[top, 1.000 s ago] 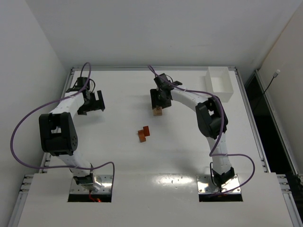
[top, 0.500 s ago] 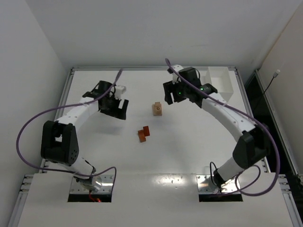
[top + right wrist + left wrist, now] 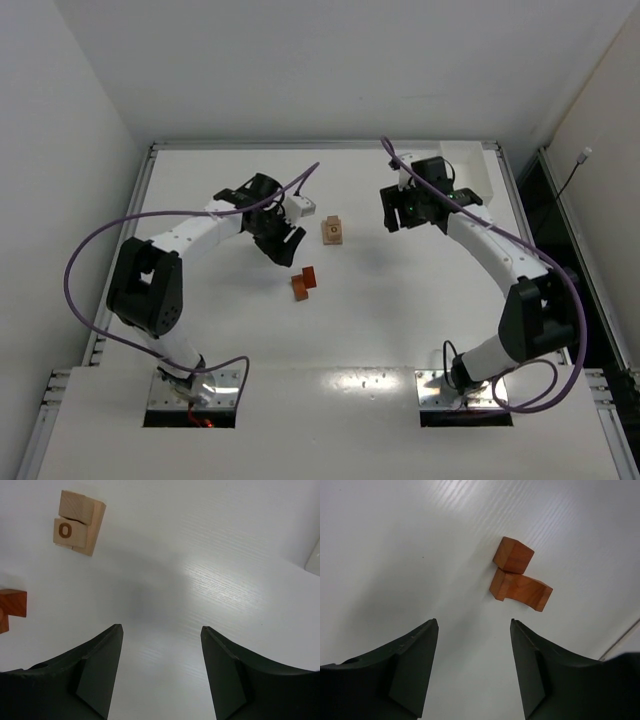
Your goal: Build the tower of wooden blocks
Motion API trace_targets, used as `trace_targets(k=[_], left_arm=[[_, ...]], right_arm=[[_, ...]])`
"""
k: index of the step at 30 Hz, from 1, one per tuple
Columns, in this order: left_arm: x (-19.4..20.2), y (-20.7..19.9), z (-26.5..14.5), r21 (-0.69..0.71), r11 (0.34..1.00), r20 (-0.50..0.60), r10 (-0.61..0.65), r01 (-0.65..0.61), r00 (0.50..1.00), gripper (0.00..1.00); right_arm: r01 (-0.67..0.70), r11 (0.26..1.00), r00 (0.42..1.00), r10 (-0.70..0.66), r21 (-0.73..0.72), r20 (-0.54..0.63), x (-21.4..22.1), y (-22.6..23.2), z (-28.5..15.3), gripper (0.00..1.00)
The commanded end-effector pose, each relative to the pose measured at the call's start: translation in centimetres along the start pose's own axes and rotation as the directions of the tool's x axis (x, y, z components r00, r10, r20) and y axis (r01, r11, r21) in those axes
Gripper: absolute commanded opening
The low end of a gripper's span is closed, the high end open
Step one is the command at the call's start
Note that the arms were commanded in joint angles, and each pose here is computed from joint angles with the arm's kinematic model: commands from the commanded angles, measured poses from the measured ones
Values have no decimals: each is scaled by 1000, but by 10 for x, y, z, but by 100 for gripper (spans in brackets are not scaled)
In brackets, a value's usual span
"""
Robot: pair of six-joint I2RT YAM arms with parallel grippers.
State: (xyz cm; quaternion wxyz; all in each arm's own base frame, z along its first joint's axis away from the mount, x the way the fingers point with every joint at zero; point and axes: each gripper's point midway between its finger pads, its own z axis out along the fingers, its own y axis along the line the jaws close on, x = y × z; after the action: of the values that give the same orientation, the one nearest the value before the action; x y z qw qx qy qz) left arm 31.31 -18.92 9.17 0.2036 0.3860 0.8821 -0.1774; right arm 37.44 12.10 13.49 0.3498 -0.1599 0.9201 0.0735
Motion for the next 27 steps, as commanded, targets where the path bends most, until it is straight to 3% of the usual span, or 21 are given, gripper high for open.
trace_targets(k=[1, 9, 14, 27], left_arm=[[-4, -15, 0, 77, 995, 5, 70, -70, 998, 56], [14, -32, 16, 117, 984, -32, 140, -136, 990, 55], [21, -35, 30, 138, 979, -57, 157, -148, 986, 43], [17, -28, 50, 141, 971, -65, 204, -193, 977, 43]], right_arm=[[2, 1000, 997, -1, -7, 73, -15, -5, -13, 60], [-67, 998, 995, 66, -1, 70, -9, -29, -17, 60], [-112, 994, 992, 112, 2, 55, -1, -38, -15, 60], [-125, 992, 990, 125, -4, 57, -2, -42, -15, 60]])
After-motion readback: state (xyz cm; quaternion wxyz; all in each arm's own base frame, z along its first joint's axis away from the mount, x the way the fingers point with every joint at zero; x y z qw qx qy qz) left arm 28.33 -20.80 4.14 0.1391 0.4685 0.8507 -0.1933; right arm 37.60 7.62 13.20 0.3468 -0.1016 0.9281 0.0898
